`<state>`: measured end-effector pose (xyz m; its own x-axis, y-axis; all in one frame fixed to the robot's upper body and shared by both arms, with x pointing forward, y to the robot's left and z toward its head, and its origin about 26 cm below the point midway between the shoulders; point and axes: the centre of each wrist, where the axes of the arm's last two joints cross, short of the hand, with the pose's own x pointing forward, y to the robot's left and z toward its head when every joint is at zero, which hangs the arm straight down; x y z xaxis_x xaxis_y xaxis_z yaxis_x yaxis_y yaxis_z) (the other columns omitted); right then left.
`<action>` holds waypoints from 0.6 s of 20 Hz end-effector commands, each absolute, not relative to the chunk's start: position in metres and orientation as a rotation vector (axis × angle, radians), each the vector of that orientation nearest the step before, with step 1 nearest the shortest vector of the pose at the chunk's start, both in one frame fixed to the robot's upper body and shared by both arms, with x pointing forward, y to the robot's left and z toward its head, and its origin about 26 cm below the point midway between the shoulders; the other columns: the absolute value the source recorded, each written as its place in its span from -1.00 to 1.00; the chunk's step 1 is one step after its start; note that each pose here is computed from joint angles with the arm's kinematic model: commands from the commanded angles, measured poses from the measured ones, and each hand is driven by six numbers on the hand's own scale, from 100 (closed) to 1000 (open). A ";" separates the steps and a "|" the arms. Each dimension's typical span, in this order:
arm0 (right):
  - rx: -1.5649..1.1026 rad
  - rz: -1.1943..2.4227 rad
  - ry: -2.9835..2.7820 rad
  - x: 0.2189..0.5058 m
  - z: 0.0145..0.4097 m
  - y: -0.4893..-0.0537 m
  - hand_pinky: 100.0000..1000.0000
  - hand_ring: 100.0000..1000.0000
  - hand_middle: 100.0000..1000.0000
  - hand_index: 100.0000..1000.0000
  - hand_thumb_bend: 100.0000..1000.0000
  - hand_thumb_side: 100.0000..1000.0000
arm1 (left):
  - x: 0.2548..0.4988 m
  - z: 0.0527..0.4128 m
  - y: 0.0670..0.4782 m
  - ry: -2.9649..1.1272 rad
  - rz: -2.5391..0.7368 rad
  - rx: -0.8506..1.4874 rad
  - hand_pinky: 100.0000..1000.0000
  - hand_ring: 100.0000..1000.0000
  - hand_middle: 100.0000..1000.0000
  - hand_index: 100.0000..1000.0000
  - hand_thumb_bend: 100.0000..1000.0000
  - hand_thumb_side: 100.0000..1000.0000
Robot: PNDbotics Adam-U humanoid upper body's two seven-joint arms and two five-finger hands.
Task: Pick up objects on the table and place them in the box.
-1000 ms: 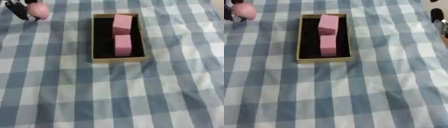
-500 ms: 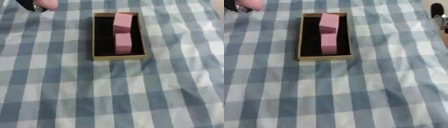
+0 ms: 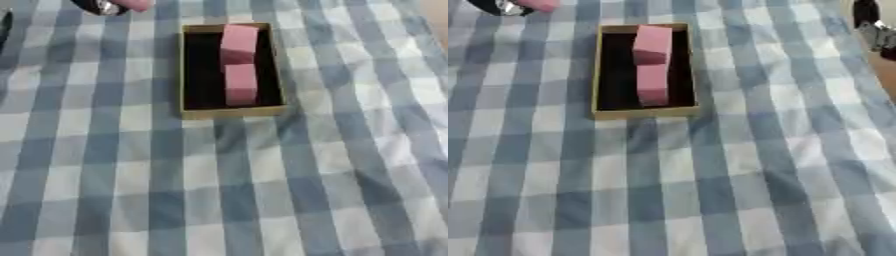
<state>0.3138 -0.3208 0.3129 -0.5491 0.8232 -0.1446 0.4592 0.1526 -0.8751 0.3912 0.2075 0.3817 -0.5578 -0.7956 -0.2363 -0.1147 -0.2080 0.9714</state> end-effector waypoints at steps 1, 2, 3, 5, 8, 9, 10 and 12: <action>-1.253 1.374 -2.092 0.308 0.324 -0.319 0.75 0.94 0.89 0.30 -1.00 -1.00 | 0.379 0.388 0.191 -1.615 -1.851 1.038 -0.13 0.18 -0.14 -0.12 -0.65 -1.00; -1.250 1.374 -2.096 0.308 0.324 -0.318 0.75 0.94 0.89 0.30 -1.00 -1.00 | 0.380 0.384 0.186 -1.607 -1.862 1.020 -0.13 0.18 -0.14 -0.11 -0.65 -1.00; -1.249 1.374 -2.098 0.308 0.324 -0.317 0.75 0.94 0.89 0.30 -1.00 -1.00 | 0.381 0.381 0.182 -1.597 -1.872 1.006 -0.12 0.18 -0.13 -0.11 -0.64 -1.00; -1.247 1.372 -2.101 0.308 0.324 -0.317 0.74 0.93 0.89 0.30 -1.00 -1.00 | 0.385 0.374 0.177 -1.572 -1.892 0.989 -0.12 0.19 -0.13 -0.10 -0.64 -1.00; -1.246 1.371 -2.104 0.307 0.325 -0.316 0.74 0.93 0.88 0.30 -1.00 -1.00 | 0.392 0.363 0.172 -1.529 -1.923 0.964 -0.11 0.20 -0.12 -0.09 -0.64 -1.00; -1.245 1.371 -2.105 0.307 0.325 -0.316 0.74 0.93 0.88 0.30 -1.00 -1.00 | 0.394 0.360 0.171 -1.518 -1.934 0.957 -0.10 0.20 -0.12 -0.09 -0.64 -1.00; -1.244 1.371 -2.106 0.307 0.325 -0.316 0.74 0.93 0.88 0.30 -1.00 -1.00 | 0.395 0.357 0.170 -1.510 -1.946 0.951 -0.10 0.20 -0.11 -0.08 -0.64 -1.00; -1.242 1.370 -2.109 0.307 0.325 -0.316 0.73 0.93 0.88 0.30 -1.00 -1.00 | 0.397 0.353 0.168 -1.498 -1.964 0.936 -0.09 0.21 -0.11 -0.08 -0.66 -1.00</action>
